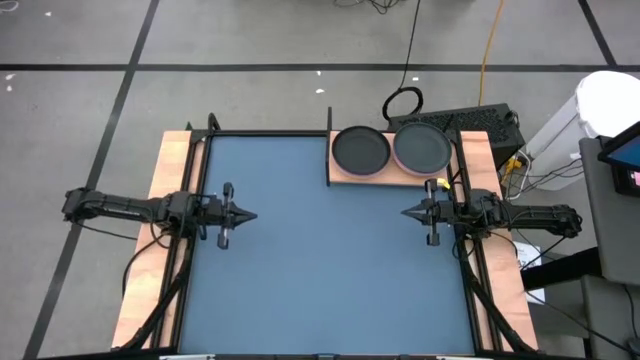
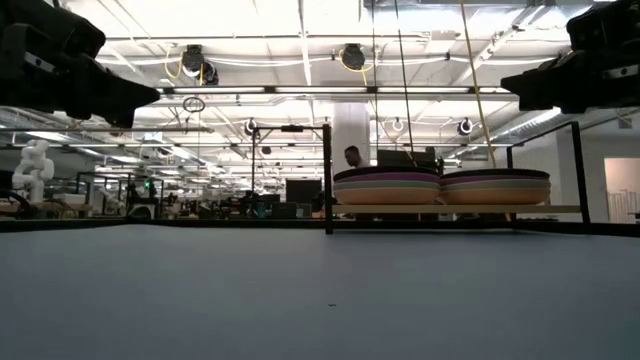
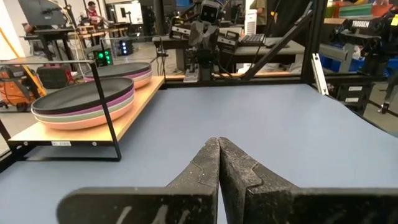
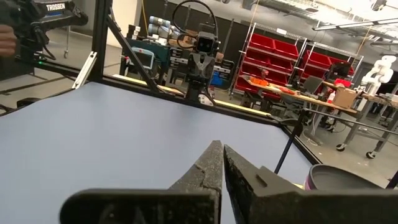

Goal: Place and stack plates onto a shelf
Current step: Return to Home Position

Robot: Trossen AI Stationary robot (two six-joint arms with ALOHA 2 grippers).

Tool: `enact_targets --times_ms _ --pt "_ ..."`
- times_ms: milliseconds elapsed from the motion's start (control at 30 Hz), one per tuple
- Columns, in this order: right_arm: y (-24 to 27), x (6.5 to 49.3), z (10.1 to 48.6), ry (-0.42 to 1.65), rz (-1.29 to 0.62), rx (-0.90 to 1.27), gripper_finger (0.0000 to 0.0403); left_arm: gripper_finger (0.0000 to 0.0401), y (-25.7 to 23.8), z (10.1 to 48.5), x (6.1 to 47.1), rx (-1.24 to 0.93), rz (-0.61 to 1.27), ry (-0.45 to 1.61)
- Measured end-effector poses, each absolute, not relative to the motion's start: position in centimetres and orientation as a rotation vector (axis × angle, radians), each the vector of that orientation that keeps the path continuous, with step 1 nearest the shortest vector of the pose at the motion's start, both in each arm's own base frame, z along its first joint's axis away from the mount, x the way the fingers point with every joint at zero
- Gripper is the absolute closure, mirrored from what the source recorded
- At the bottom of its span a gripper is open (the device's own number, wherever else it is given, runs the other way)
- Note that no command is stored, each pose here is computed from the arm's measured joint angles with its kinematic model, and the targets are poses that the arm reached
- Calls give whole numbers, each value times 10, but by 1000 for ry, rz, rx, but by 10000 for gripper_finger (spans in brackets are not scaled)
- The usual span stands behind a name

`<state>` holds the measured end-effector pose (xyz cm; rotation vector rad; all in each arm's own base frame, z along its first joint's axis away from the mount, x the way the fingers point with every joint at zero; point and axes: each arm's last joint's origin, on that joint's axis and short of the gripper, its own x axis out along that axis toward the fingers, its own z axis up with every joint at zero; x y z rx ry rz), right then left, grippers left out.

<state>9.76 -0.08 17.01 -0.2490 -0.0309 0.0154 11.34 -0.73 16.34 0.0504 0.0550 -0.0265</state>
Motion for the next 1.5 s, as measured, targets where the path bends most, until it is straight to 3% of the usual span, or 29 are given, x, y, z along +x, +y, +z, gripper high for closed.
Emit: enact_targets --times_ms 1167,1500 --pt "-1 98 170 -31 15 -249 403 398 -6 162 102 74 -20 58" --pt "-1 98 170 -31 15 -249 403 398 -6 170 97 118 -12 -39"
